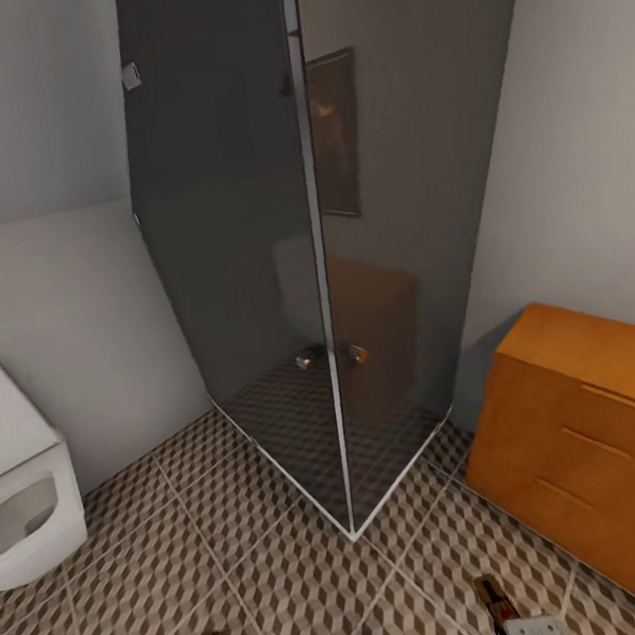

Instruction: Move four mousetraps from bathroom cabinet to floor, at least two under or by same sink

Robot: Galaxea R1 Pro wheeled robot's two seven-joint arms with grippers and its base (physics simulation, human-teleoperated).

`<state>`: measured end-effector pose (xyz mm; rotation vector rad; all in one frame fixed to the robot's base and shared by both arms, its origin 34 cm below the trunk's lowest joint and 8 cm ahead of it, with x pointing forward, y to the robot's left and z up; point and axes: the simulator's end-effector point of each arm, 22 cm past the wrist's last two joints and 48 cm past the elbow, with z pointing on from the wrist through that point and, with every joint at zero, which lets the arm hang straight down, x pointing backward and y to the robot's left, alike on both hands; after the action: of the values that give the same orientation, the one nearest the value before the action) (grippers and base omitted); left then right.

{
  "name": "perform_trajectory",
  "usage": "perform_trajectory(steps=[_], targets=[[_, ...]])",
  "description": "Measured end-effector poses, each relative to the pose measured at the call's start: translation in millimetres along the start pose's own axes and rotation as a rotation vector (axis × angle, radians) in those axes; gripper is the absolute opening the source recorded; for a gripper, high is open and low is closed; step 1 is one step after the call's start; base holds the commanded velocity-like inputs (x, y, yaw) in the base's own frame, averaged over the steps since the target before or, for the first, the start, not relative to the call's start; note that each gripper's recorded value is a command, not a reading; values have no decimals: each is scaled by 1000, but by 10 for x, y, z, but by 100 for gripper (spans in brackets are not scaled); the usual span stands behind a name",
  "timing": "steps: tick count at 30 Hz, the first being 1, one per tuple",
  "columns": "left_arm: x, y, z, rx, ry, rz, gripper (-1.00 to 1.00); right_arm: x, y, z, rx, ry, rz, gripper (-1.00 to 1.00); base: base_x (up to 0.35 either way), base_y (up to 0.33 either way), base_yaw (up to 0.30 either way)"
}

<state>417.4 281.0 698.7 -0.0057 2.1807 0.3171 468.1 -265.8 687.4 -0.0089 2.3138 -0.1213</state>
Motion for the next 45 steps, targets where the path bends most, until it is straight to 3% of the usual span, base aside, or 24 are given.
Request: perform_trajectory(steps=[45], targets=[[0,-3,0,2,0,0,-100,0,1,0,0,0,0,-100,0,0,286]])
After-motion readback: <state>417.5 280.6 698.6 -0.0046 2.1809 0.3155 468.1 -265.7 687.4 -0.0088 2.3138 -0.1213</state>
